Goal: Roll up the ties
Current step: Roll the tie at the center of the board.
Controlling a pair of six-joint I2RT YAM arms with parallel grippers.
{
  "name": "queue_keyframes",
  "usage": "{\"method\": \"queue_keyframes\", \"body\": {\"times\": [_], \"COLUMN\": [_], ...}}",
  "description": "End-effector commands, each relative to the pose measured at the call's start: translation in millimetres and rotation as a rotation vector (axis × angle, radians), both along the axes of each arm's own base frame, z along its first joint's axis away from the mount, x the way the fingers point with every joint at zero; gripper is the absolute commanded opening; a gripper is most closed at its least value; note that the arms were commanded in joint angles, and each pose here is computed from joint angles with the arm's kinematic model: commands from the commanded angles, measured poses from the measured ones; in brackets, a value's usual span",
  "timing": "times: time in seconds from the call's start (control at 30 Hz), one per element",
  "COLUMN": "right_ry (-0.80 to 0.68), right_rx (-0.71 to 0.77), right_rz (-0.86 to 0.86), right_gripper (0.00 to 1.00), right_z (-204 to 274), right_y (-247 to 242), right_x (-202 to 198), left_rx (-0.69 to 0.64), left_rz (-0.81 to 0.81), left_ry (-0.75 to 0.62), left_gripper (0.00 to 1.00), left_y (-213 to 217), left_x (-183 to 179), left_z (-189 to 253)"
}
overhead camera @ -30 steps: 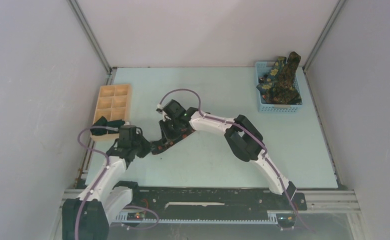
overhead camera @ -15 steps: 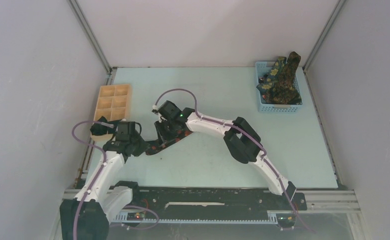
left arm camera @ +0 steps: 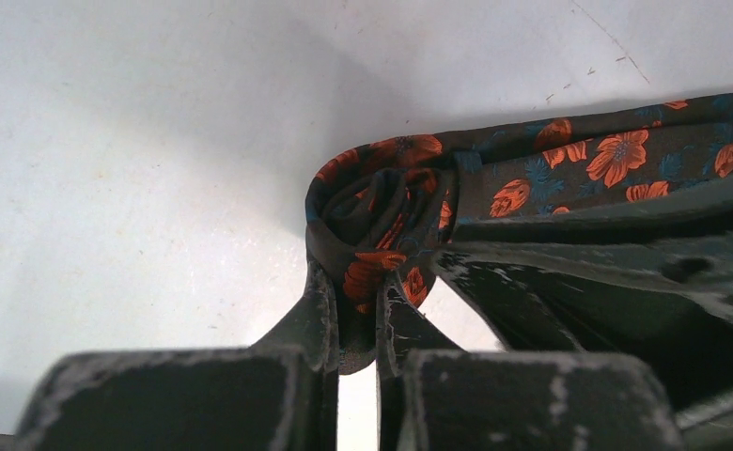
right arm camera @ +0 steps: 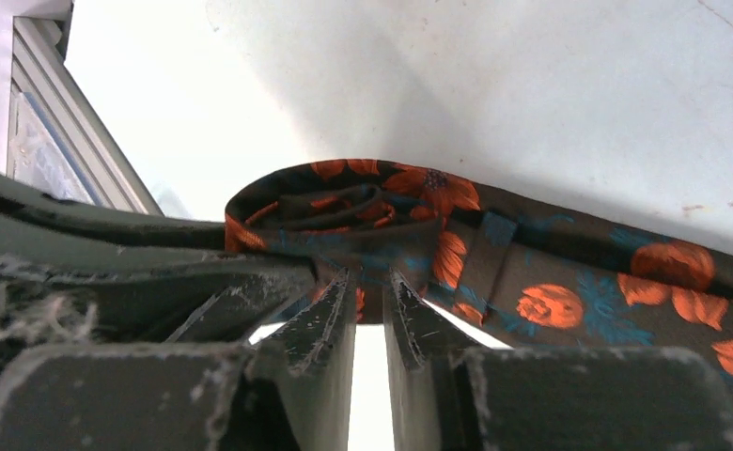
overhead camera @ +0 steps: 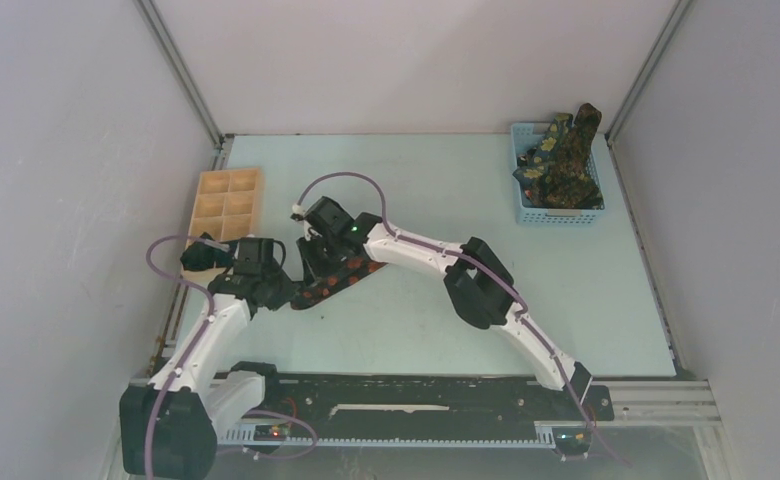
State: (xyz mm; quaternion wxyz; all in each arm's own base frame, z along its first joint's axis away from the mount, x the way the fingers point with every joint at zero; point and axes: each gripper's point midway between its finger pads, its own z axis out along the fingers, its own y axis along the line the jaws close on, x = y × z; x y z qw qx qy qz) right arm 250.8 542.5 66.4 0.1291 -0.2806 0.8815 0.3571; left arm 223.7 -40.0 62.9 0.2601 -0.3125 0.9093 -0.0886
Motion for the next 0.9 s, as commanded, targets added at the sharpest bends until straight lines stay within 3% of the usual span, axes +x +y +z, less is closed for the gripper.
{"method": "queue_keyframes", "body": {"times": [0.0, 0.3, 0.87], "right_ry": [0.017, 0.061, 0.098], "right_rx": [0.007, 0.055, 0.092], "right_rz": [0.028, 0.076, 0.067], "right_gripper": [0.2, 0.19, 0.18], "right_z": [-11, -12, -11], "right_y": [14, 34, 30], "right_x": [-7, -27, -23], "left_rx": [0.021, 0.036, 0.076], "left_rz": [-0.013, -0.026, -0.089], "left_ry": [-0.043, -0.03, 0.016], "left_gripper": [0.0, 0.0, 0.0], "left_y": [1, 0, -16], "left_x": [12, 18, 39], "left_z": [17, 21, 27]}}
